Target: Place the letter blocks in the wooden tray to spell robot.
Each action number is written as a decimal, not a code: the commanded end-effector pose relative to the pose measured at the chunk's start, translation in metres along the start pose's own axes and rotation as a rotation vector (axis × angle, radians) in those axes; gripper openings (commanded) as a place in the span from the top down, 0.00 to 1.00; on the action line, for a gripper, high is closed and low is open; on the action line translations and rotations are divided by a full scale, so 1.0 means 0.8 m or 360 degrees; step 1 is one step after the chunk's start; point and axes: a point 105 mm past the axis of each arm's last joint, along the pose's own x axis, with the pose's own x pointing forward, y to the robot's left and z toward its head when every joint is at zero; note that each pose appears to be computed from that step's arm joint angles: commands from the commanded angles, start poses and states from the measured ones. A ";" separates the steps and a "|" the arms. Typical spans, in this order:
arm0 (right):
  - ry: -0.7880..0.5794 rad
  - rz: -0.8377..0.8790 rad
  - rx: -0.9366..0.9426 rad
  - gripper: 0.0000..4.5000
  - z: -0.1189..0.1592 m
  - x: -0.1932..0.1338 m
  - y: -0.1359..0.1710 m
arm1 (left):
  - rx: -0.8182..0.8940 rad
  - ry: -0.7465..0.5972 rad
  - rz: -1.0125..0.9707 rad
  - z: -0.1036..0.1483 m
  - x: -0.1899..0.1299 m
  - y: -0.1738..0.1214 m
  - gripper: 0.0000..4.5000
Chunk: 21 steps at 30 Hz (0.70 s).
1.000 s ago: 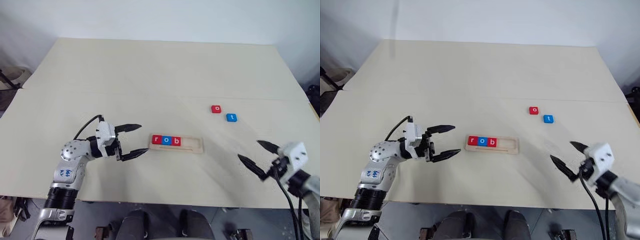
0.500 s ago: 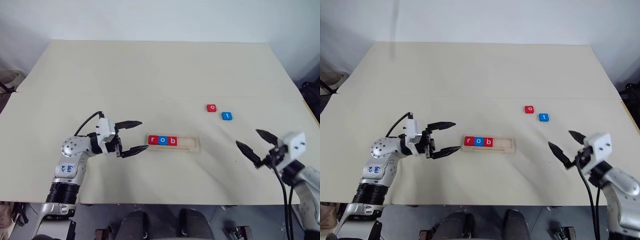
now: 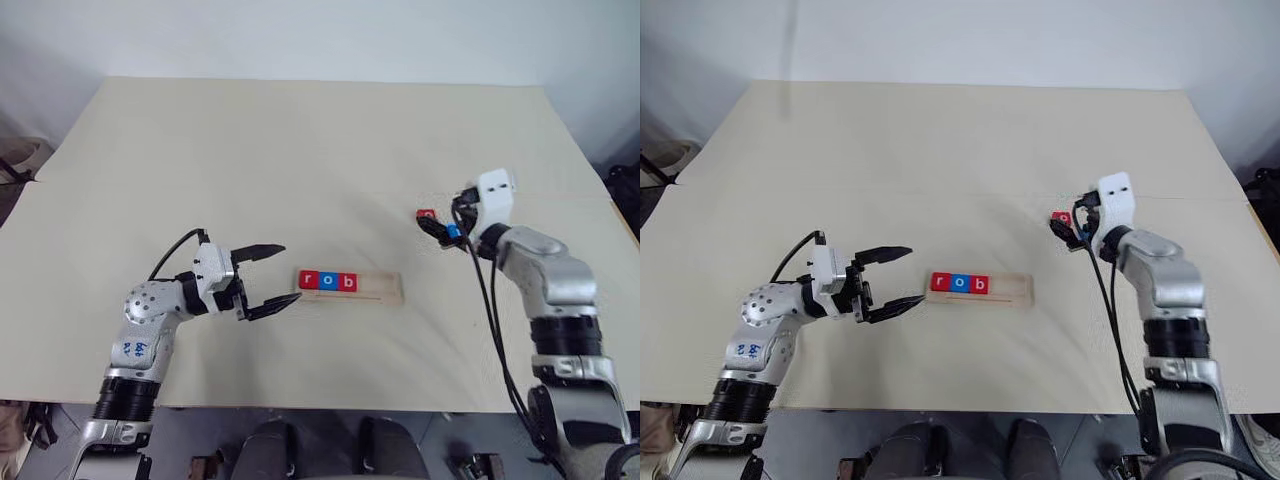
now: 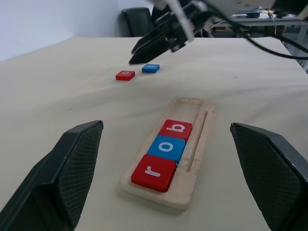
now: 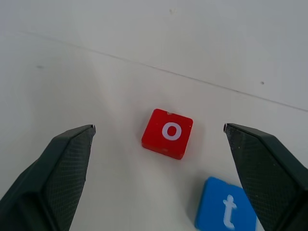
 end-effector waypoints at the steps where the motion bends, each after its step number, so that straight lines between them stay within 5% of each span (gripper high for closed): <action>1: 0.0021 -0.0090 0.0009 0.00 0.012 0.004 -0.009 | 0.0067 -0.0009 0.0023 0.013 -0.004 0.001 0.00; 21: 0.0154 -0.0240 0.0032 0.00 0.013 -0.026 -0.024 | 0.0052 -0.0005 0.0024 0.012 -0.001 0.000 0.00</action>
